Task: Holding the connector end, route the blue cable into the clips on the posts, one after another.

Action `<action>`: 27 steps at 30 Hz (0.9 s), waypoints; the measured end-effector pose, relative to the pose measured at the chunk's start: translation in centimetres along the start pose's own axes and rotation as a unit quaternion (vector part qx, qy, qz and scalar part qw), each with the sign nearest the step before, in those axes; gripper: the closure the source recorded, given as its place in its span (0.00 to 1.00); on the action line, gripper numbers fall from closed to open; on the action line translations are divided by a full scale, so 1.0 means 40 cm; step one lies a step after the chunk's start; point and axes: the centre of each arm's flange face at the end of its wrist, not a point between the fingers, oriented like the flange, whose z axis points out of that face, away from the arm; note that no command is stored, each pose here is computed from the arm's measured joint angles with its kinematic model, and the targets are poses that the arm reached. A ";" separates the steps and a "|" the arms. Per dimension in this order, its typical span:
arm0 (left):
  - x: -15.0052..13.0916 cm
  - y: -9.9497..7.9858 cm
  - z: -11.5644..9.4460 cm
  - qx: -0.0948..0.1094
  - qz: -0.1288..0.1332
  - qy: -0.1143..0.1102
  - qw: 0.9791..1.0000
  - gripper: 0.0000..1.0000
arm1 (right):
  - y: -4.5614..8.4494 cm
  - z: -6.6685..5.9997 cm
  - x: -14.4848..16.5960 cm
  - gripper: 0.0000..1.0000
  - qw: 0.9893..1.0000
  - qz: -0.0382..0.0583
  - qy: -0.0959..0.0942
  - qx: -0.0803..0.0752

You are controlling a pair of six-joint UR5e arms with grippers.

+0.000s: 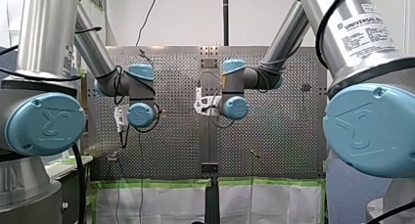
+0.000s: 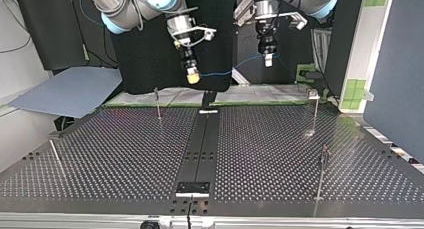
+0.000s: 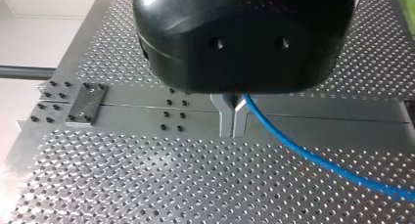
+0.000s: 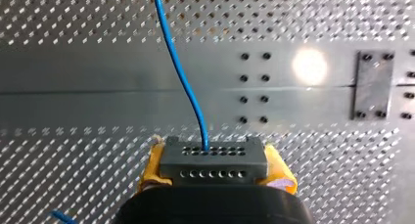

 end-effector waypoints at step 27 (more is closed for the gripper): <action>-0.205 0.009 0.119 -0.041 -0.055 -0.040 0.997 1.00 | -0.033 0.052 0.208 1.00 0.998 0.023 0.043 0.045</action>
